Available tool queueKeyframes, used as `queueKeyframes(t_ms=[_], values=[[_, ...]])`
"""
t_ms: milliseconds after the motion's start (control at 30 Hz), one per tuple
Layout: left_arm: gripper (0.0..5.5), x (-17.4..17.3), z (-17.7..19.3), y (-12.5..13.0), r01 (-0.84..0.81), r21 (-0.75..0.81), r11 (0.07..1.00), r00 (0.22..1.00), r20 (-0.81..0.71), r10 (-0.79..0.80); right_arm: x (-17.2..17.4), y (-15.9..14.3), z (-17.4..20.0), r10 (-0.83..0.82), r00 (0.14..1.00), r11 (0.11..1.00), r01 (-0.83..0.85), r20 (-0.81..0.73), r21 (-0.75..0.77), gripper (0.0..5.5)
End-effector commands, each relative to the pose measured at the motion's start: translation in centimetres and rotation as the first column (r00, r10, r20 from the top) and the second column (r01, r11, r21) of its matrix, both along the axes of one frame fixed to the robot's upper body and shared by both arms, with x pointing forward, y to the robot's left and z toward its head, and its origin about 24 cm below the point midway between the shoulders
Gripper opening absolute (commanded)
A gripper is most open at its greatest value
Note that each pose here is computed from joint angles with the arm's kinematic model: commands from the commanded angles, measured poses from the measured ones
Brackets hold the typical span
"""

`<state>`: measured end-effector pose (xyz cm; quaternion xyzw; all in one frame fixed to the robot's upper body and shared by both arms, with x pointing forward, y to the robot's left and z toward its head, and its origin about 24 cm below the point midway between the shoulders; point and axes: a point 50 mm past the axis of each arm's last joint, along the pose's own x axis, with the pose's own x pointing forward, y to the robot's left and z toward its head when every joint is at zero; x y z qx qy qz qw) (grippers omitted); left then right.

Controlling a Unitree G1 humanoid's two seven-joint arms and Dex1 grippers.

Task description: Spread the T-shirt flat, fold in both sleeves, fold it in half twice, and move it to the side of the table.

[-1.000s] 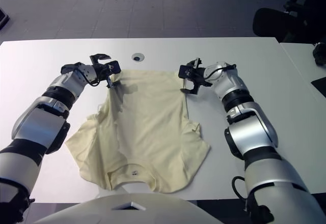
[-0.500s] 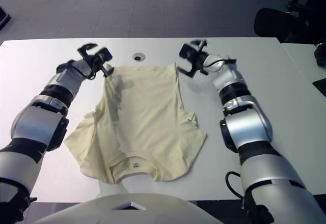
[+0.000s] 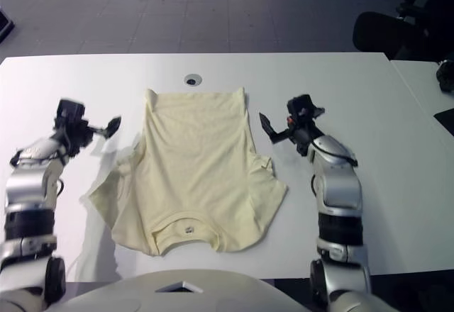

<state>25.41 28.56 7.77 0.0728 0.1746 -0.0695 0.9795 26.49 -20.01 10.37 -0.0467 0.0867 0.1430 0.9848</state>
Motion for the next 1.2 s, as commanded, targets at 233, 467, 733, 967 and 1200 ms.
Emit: queueKeyframes(t_ms=[233, 467, 733, 967, 1200], values=[[5.40, -14.4, -1.4, 4.5, -0.120, -0.366, 0.923, 0.867, -0.492, -0.082, -8.9, -2.0, 3.3, -0.417, 0.907, 0.860, 0.413, -0.055, 0.301, 5.39], [4.57, -14.8, -4.7, 1.7, -0.128, -0.474, 0.871, 0.860, -0.490, -0.140, -8.3, -1.4, 4.0, -0.391, 0.918, 0.865, 0.391, -0.064, 0.316, 5.40], [3.08, -13.7, -5.0, -0.2, -0.104, -0.506, 0.856, 0.879, -0.449, -0.159, -7.6, -1.0, 4.3, -0.365, 0.928, 0.874, 0.369, -0.076, 0.317, 5.40], [1.78, -14.8, -5.2, 1.1, -0.133, -0.451, 0.883, 0.866, -0.486, -0.118, -7.5, -1.0, 4.2, -0.356, 0.931, 0.878, 0.363, -0.083, 0.311, 5.40], [0.55, -14.1, -5.2, 1.5, -0.134, -0.455, 0.881, 0.870, -0.480, -0.116, -7.5, -0.7, 4.1, -0.359, 0.929, 0.878, 0.368, -0.086, 0.308, 5.40]])
